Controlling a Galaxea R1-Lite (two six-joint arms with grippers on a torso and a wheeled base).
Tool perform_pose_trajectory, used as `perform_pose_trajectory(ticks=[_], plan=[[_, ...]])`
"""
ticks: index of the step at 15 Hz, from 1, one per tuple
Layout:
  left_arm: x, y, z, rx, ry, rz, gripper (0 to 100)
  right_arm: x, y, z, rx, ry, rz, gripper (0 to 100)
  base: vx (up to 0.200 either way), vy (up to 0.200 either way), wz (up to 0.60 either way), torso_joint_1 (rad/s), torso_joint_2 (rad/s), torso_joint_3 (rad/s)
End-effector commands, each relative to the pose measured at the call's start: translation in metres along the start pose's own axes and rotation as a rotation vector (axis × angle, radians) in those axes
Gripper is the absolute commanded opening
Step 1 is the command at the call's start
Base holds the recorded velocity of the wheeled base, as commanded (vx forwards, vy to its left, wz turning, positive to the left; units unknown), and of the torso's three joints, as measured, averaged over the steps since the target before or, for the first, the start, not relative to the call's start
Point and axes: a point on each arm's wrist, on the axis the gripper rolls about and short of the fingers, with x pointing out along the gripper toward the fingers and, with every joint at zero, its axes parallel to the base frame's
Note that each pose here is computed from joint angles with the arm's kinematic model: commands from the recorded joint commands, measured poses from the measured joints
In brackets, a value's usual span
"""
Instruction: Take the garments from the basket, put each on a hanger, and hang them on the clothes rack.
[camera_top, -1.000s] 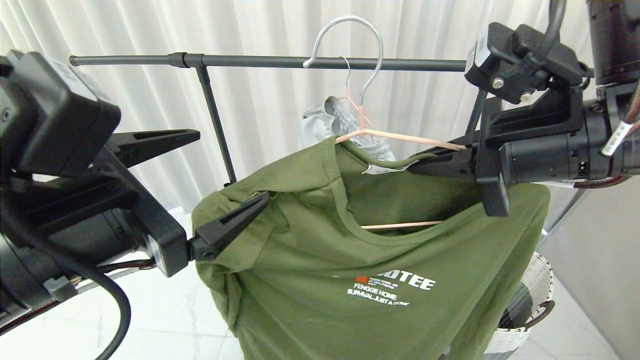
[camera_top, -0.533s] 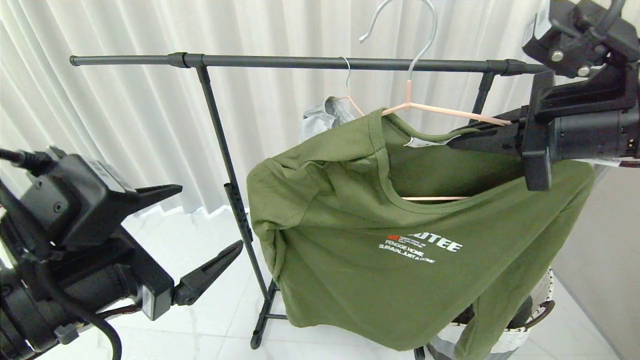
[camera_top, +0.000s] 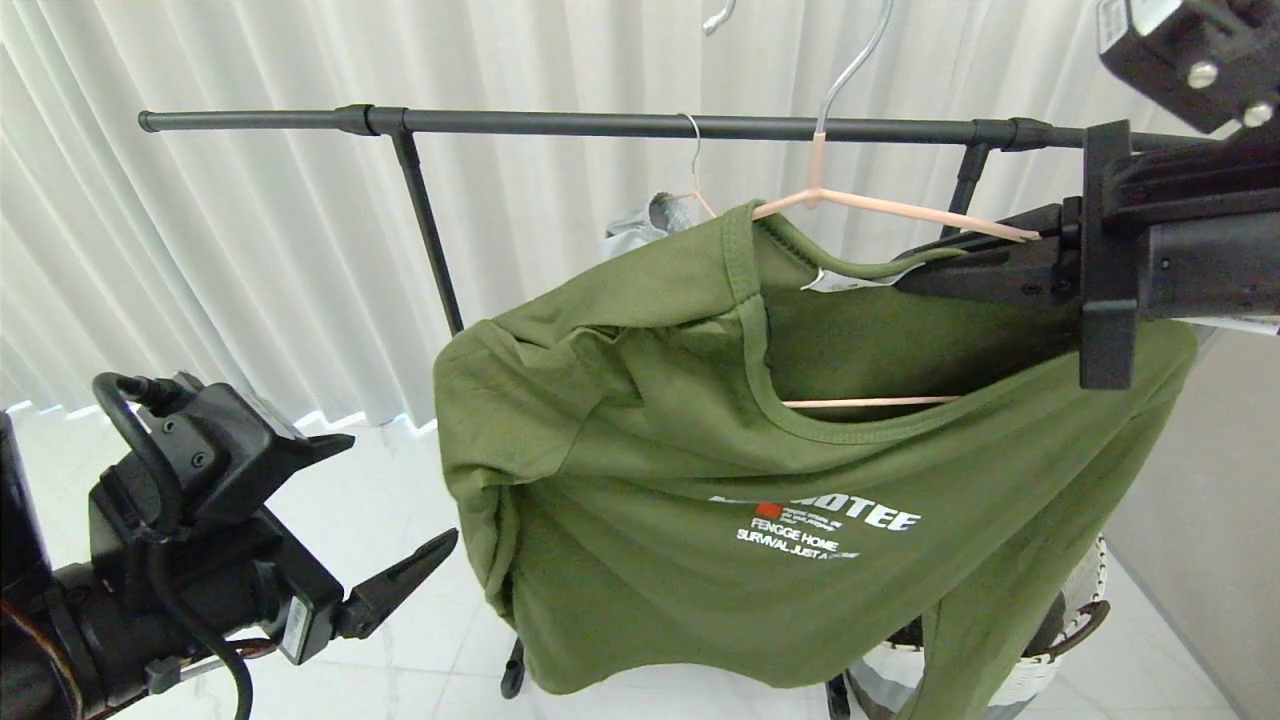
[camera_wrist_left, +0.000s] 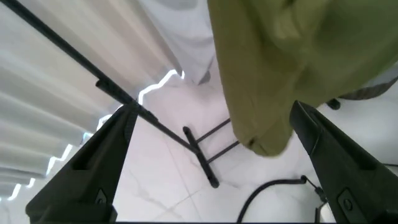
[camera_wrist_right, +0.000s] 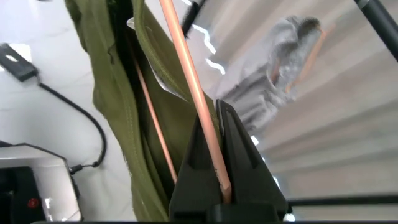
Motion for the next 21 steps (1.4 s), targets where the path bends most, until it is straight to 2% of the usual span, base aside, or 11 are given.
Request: perform_pose_trajectory(ticks=[1, 2, 3, 7, 11, 13, 16, 18, 19, 21], plan=[[0.003, 0.000, -0.001, -0.003, 0.004, -0.016, 100, -0.001, 0.003, 0.002, -0.006, -0.010, 0.012, 0, 0.000, 0.000, 0.00, 0.000, 0.00, 0.000], [0.003, 0.000, -0.001, -0.003, -0.003, -0.035, 100, -0.001, 0.004, 0.003, -0.006, -0.012, 0.015, 0, 0.000, 0.000, 0.00, 0.000, 0.00, 0.000], [0.003, 0.000, 0.000, -0.001, -0.007, -0.038, 0, -0.001, 0.004, 0.003, -0.006, -0.012, 0.015, 0, 0.000, 0.000, 0.00, 0.000, 0.00, 0.000], [0.000, 0.001, -0.001, -0.008, -0.009, -0.022, 0, -0.003, 0.004, 0.001, -0.001, 0.007, 0.007, 0, 0.000, 0.000, 0.00, 0.000, 0.00, 0.000], [-0.012, 0.011, -0.002, -0.029, -0.021, 0.056, 0, -0.013, 0.005, -0.010, 0.019, 0.063, -0.010, 0, 0.000, 0.000, 0.00, 0.000, 0.00, 0.000], [-0.022, 0.010, -0.002, -0.053, -0.047, 0.074, 0, -0.021, 0.002, -0.026, 0.052, 0.155, -0.068, 0, 0.000, 0.000, 0.00, 0.000, 0.00, 0.000], [-0.024, 0.014, 0.006, -0.063, -0.081, 0.090, 0, -0.031, 0.002, -0.042, 0.062, 0.219, -0.092, 0, 0.000, 0.000, 0.00, 0.000, 0.00, 0.000], [-0.028, 0.020, 0.018, -0.064, -0.126, 0.111, 0, -0.038, 0.012, -0.055, 0.069, 0.283, -0.073, 0, 0.000, 0.000, 0.00, 0.000, 0.00, 0.000], [-0.034, 0.022, 0.024, -0.086, -0.162, 0.126, 0, -0.041, 0.017, -0.062, 0.076, 0.326, -0.085, 0, 0.000, 0.000, 0.00, 0.000, 0.00, 0.000], [-0.038, 0.026, 0.032, -0.104, -0.199, 0.140, 0, -0.043, 0.022, -0.069, 0.084, 0.351, -0.076, 0, 0.000, 0.000, 0.00, 0.000, 0.00, 0.000]])
